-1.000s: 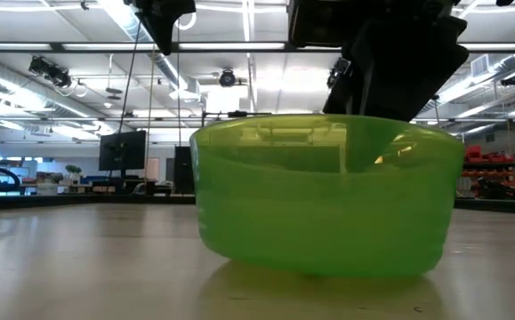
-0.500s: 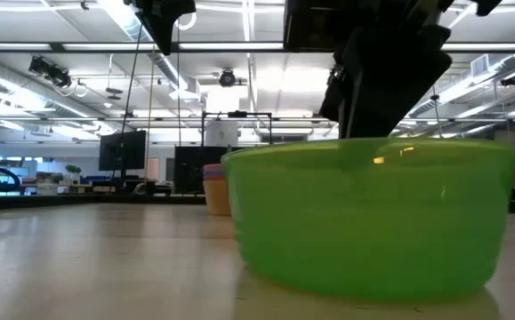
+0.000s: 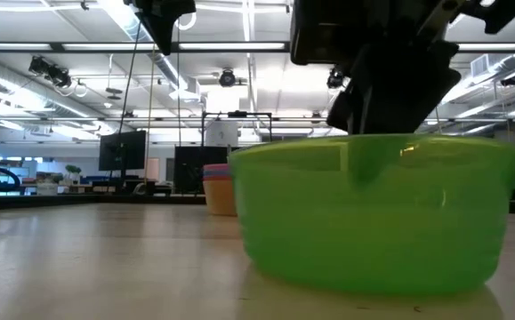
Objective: Nest bowls inside each other
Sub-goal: Stack the green bowl on top of the red bowl
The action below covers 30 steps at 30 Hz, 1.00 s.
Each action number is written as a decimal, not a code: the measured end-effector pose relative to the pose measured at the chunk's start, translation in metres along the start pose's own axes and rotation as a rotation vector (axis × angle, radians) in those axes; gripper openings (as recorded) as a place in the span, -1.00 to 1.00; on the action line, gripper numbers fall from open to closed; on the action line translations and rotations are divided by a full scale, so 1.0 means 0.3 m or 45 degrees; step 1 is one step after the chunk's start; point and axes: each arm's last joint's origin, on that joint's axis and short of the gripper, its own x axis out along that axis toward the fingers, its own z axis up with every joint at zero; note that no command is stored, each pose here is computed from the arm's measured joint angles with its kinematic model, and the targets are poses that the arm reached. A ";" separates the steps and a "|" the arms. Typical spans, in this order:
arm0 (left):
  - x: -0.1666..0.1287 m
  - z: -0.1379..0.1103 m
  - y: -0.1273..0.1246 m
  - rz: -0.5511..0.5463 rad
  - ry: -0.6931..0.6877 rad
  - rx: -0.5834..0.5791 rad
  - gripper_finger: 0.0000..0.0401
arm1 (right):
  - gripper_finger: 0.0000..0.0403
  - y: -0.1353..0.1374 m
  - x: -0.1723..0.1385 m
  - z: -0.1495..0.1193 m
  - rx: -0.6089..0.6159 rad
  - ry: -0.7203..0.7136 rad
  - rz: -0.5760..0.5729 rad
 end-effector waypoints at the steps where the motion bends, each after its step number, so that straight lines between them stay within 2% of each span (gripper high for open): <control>1: 0.000 0.000 0.000 0.000 -0.001 -0.001 -0.95 | -0.62 -0.002 0.003 -0.003 0.010 0.003 -0.001; 12: 0.000 0.000 0.000 0.000 0.000 -0.001 -0.85 | -0.63 -0.002 0.004 -0.004 0.016 -0.002 -0.005; 19: -0.009 -0.004 -0.008 -0.009 -0.009 0.014 -0.91 | -0.67 -0.005 0.004 -0.002 0.017 -0.015 -0.033; 23: -0.014 -0.007 -0.013 -0.013 -0.013 0.022 -0.95 | -0.76 -0.009 0.003 0.000 0.018 -0.033 -0.069; 27: -0.014 -0.007 -0.013 -0.013 -0.013 0.022 -0.94 | -0.94 -0.012 0.003 0.001 0.018 -0.046 -0.096; 30: -0.014 -0.007 -0.013 -0.013 -0.012 0.023 -0.89 | -0.95 -0.012 0.003 0.001 0.013 -0.047 -0.097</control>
